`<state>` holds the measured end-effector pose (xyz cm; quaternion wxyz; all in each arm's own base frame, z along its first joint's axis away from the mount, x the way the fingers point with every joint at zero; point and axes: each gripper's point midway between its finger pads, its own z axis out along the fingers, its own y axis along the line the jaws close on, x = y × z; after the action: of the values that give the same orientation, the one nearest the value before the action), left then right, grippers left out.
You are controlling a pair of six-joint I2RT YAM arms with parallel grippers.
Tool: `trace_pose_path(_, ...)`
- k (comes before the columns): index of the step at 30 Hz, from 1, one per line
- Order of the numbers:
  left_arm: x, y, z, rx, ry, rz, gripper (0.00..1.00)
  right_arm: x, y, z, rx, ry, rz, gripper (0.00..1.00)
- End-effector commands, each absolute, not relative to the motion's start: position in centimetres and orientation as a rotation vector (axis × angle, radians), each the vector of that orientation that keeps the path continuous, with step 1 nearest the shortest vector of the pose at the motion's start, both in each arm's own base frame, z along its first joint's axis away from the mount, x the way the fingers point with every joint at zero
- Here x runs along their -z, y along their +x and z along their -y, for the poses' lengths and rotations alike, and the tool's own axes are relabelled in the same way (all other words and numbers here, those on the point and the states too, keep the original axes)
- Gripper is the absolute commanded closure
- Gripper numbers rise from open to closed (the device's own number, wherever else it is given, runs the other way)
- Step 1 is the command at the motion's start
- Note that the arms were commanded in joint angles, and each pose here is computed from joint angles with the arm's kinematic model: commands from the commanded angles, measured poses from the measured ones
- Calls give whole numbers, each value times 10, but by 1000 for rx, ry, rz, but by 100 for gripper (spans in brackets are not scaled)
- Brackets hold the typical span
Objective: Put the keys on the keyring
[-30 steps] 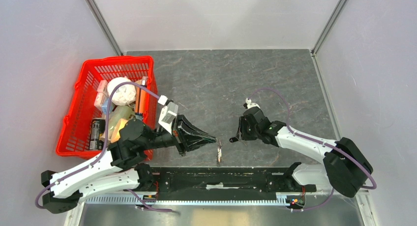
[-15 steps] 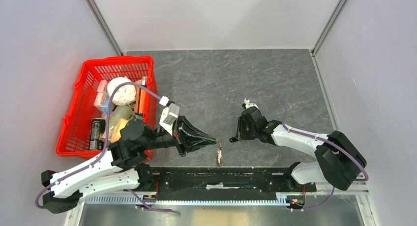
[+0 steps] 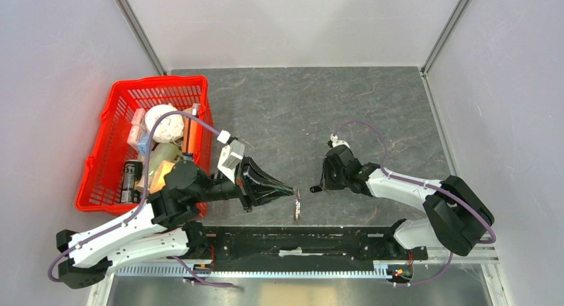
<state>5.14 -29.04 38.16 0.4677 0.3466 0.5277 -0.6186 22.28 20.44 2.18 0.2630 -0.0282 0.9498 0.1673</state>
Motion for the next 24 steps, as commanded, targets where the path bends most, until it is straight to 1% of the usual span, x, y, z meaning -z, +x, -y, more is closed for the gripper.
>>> trace_pose_path(1,-395,48,288,1507,880,-1222,98,-20,224,-201,-441,-61,-2558,66)
trace_pose_path(9,-394,48,287,1506,878,-1225,98,-20,222,-202,-451,-73,-2561,73)
trace_pose_path(24,-395,48,284,1500,870,-1218,98,-34,229,-210,-458,-114,-2535,75)
